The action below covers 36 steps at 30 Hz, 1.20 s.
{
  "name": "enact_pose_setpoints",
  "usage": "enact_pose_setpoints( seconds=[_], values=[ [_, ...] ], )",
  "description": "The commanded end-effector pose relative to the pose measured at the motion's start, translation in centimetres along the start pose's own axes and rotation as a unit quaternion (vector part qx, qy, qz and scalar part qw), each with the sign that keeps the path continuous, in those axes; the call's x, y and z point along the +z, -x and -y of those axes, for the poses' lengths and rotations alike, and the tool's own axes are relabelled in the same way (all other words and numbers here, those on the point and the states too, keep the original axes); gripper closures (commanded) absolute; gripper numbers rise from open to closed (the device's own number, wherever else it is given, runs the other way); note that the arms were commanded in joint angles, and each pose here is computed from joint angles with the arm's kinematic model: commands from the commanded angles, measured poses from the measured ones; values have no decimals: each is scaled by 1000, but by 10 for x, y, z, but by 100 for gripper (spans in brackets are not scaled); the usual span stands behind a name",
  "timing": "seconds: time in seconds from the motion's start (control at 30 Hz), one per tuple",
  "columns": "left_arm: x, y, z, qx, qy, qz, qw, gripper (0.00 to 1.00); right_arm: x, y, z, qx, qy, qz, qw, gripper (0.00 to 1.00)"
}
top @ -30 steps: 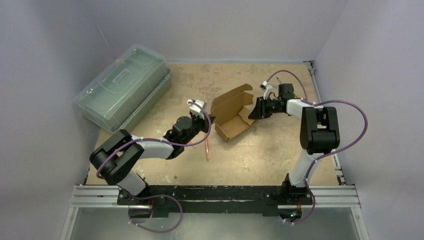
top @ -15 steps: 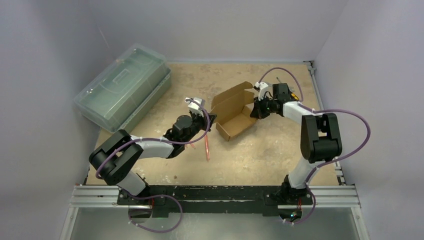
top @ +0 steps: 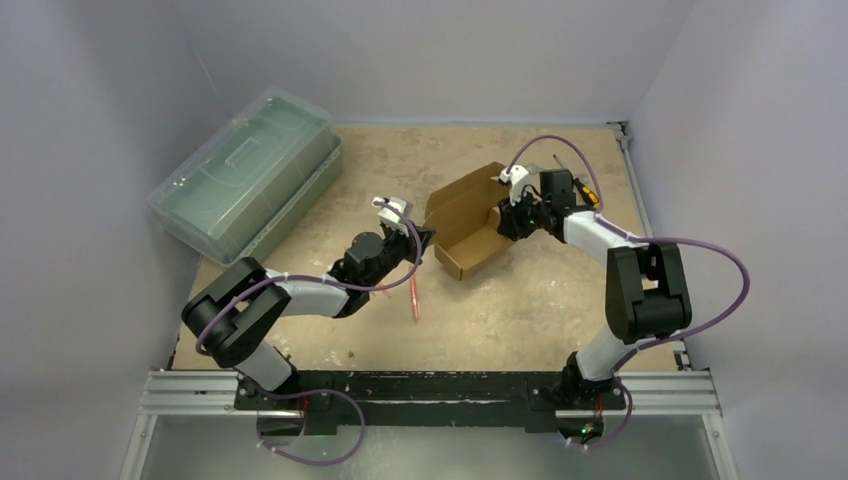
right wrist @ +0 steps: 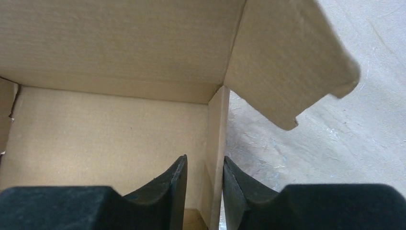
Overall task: Fold the paper box
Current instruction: Fold the paper box at the center of the board.
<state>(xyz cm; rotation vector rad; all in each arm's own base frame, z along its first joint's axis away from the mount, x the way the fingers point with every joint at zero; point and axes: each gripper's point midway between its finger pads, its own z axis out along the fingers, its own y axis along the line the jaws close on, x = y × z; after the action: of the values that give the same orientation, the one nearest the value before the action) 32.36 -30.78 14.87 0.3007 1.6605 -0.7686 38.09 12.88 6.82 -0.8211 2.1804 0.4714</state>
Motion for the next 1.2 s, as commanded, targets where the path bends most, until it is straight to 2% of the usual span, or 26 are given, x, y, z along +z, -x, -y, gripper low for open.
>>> enact_pose_setpoints(
  seconds=[0.0,0.33,0.37,0.4,0.47,0.5,0.73,0.8,0.9,1.07,1.17],
  values=[
    [-1,-8,6,11,-28,7,1000,100,5,8,1,-28,-2,13,1000,65],
    [-1,-13,10,7,-41,5,999,100,18,1,1,-52,-28,-16,998,66],
    [-1,-13,10,7,-41,5,999,100,19,-1,1,-55,-31,-19,998,69],
    [-1,-13,10,7,-41,6,999,100,20,-2,1,-58,-33,-22,998,77],
    [-1,-12,10,6,-40,6,999,100,20,-3,3,-61,-40,-27,997,98],
    [-2,-12,11,5,-41,6,999,100,21,-4,3,-66,-44,-30,996,100],
    [-4,-7,13,1,-44,12,999,100,24,-6,1,-93,-64,-38,993,100],
    [-6,-6,13,4,-45,14,999,100,24,-6,1,-94,-65,-40,993,86],
    [-9,-7,12,8,-44,11,999,100,24,-8,3,-95,-70,-43,992,76],
    [-11,-7,11,8,-44,11,999,100,28,-13,5,-93,-77,-53,991,71],
    [-11,-7,12,6,-44,12,999,100,30,-15,6,-95,-83,-57,990,74]
  ],
)
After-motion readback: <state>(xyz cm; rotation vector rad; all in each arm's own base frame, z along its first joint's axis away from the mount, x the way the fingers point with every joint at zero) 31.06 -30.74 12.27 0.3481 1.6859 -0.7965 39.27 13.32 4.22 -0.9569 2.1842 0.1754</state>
